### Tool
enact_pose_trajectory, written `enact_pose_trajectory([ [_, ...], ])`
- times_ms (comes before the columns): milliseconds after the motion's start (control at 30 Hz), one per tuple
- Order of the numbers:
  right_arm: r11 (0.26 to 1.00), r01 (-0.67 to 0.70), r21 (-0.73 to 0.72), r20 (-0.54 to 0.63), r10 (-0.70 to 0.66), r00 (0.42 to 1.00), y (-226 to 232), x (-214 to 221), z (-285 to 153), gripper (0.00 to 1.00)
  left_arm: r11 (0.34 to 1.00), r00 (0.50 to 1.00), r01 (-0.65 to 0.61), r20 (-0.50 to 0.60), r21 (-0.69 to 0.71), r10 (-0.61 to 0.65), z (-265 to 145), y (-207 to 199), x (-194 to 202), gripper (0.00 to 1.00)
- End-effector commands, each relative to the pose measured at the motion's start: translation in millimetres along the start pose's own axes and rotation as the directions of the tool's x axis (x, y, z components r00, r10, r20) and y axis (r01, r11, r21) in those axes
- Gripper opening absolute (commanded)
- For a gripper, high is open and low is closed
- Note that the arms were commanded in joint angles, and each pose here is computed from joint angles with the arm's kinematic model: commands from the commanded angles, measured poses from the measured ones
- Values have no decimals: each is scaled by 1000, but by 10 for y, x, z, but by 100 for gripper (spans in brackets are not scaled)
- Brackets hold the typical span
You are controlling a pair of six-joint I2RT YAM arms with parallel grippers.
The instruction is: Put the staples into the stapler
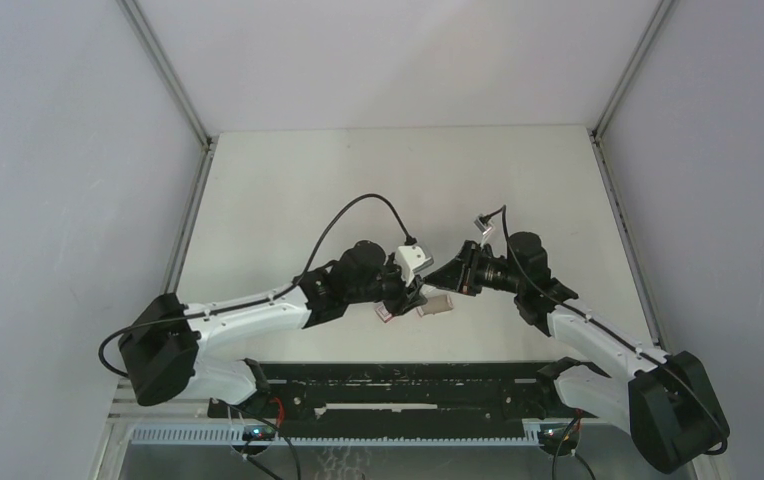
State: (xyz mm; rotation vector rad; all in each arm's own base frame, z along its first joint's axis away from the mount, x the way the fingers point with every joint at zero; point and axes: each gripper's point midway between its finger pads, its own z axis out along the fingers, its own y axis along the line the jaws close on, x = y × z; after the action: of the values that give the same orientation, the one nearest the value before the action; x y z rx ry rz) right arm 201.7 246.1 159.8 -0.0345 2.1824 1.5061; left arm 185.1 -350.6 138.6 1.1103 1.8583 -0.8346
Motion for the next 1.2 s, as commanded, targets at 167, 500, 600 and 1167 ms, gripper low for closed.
enact_pose_trajectory([
  [167, 999, 36, -25, 20, -36, 999, 144, -125, 29, 0, 1000, 995, -17, 100, 4, 16, 90, -27, -387, 16],
  [500, 994, 87, 64, 95, -93, 991, -24, -282, -153, 94, 996, 995, 87, 54, -6, -86, 114, -24, -81, 0],
  [600, 990, 92, 110, 131, -106, 986, -108, -357, -256, 95, 988, 990, 138, 40, -63, -135, 73, 53, 47, 0],
  [1167, 938, 112, 329, 214, -190, 958, -486, -493, -573, 95, 764, 878, 442, 51, -470, -476, -452, 1084, 1009, 0],
])
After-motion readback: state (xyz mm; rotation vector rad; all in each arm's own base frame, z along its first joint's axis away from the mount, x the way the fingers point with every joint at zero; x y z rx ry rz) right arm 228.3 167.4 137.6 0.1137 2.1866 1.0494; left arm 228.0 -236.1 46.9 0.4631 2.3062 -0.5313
